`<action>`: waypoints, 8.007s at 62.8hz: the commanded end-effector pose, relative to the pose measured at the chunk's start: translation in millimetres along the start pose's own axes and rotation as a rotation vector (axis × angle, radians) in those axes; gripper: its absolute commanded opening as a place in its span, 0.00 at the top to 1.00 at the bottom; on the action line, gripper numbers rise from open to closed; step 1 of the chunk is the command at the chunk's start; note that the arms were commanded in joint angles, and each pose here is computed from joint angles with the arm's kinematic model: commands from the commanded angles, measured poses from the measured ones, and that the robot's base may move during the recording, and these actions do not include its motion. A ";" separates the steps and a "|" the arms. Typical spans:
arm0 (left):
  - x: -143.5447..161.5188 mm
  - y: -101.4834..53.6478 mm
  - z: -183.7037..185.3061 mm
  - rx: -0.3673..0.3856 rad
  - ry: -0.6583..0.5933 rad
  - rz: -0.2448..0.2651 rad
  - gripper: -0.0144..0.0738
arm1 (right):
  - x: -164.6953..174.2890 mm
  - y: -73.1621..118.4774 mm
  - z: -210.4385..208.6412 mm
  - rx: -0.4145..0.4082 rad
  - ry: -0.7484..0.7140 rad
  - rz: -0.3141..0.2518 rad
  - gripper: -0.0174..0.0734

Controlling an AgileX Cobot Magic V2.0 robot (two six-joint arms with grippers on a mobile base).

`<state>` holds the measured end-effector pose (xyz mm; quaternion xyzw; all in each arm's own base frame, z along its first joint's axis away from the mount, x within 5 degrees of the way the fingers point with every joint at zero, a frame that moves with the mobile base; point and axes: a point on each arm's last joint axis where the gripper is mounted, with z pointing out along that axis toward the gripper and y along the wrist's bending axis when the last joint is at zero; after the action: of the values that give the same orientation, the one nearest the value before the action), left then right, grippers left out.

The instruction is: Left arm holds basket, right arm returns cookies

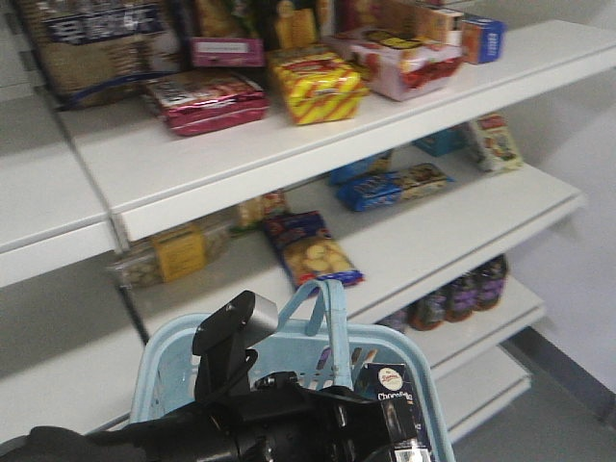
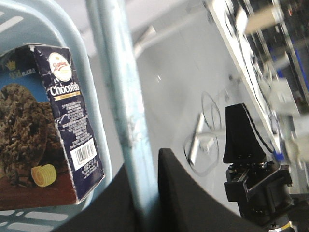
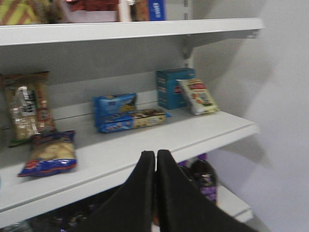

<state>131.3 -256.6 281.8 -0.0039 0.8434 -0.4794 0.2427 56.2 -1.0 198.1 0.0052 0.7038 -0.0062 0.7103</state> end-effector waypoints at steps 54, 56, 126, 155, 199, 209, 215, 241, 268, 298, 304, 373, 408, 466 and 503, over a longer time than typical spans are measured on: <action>-10.7 -17.3 -12.2 0.066 -0.067 0.021 0.84 | -7.3 0.2 -1.0 -0.002 -0.087 -0.010 0.81; -10.7 -17.3 -12.2 0.066 -0.067 0.021 0.84 | -7.3 0.2 -1.0 -0.002 -0.087 -0.010 0.81; -11.1 -17.3 -12.2 0.066 -0.071 0.021 0.84 | -7.2 0.1 -1.0 -0.001 -0.086 -0.010 0.81; -11.0 -17.3 -12.2 0.066 -0.070 0.021 0.84 | -7.3 0.1 -1.0 -0.001 -0.087 -0.010 0.81; -11.0 -17.3 -12.2 0.066 -0.070 0.021 0.84 | -26.8 0.2 -4.1 -0.002 -0.185 -0.010 0.81; -11.0 -17.3 -12.2 0.066 -0.070 0.021 0.84 | -80.7 -0.1 -9.8 0.001 -0.209 -0.010 0.81; -11.0 -17.3 -12.2 0.066 -0.070 0.021 0.84 | -114.8 -0.5 -8.6 0.005 -0.143 -0.015 0.81; -11.0 -17.3 -12.2 0.066 -0.070 0.021 0.84 | -162.7 -4.0 10.1 0.043 -0.012 -0.163 0.70; -11.0 -17.3 -12.2 0.066 -0.070 0.021 0.84 | -164.1 -3.5 10.2 0.039 -0.029 -0.148 0.01; -11.0 -17.3 -12.2 0.066 -0.070 0.021 0.84 | -174.4 24.3 84.7 -0.241 0.600 0.137 0.05; -11.0 -17.3 -12.2 0.066 -0.070 0.021 0.84 | -166.7 40.2 108.0 -0.373 0.737 0.149 0.05; -11.0 -17.3 -12.2 0.066 -0.070 0.021 0.84 | -72.4 140.2 185.6 -0.613 1.218 0.228 0.13; -11.0 -17.3 -12.2 0.066 -0.070 0.021 0.84 | -52.0 143.6 189.7 -0.573 1.294 0.126 0.16; -11.0 -17.3 -12.2 0.066 -0.070 0.021 0.84 | -23.1 145.8 201.9 -0.553 1.361 0.058 0.32; -11.0 -17.3 -12.2 0.066 -0.070 0.021 0.84 | -52.6 145.9 205.4 -0.586 1.325 0.054 0.68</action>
<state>130.0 -256.7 280.7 -0.0007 0.8457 -0.4788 0.2356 245.2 145.0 245.8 -0.1993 0.9550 0.2083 0.0694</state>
